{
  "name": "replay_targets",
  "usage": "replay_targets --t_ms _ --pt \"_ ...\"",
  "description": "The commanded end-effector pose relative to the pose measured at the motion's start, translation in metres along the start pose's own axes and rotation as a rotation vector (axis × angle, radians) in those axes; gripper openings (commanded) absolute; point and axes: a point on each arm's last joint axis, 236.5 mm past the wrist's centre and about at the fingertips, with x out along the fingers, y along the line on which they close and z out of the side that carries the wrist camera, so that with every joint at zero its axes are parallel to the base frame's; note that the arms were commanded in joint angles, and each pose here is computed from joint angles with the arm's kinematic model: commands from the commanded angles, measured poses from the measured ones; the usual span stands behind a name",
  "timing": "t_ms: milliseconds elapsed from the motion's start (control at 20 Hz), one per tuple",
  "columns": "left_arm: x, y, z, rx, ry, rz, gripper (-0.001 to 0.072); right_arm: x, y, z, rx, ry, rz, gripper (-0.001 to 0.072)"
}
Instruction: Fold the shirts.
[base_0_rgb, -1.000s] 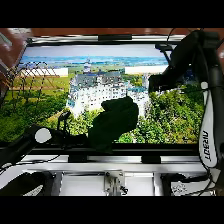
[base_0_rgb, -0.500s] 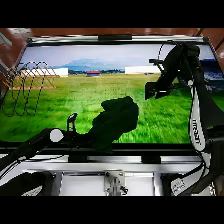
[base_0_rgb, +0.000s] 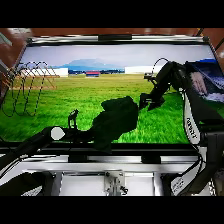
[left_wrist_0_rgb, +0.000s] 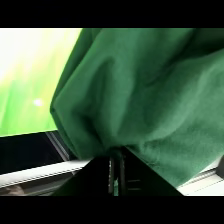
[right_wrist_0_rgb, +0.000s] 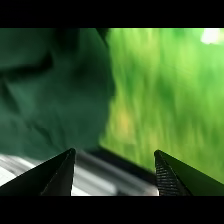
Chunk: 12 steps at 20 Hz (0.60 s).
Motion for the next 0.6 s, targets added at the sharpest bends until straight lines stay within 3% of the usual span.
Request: replay_targets --t_ms 0,150,200,300,550 --pt "-0.001 -0.001 -0.001 0.013 0.008 -0.001 0.0036 0.030 0.015 0.020 -0.010 -0.065 0.079 0.0612" --pt "-0.003 -0.006 0.002 0.019 -0.004 -0.011 0.0036 0.059 0.009 0.024 -0.023 -0.025 0.025 0.0610" --pt "-0.005 -0.010 0.005 0.025 -0.012 -0.019 0.0036 0.064 0.009 0.026 -0.020 -0.025 0.021 0.0579" --pt "-0.011 -0.018 0.014 0.054 -0.036 -0.027 0.0036 0.062 0.014 0.031 -0.033 -0.050 0.017 0.0066" --pt "-0.080 -0.068 0.089 0.174 -0.276 -0.104 0.0035 -0.031 0.057 0.037 -0.328 -0.300 -0.027 0.0067"
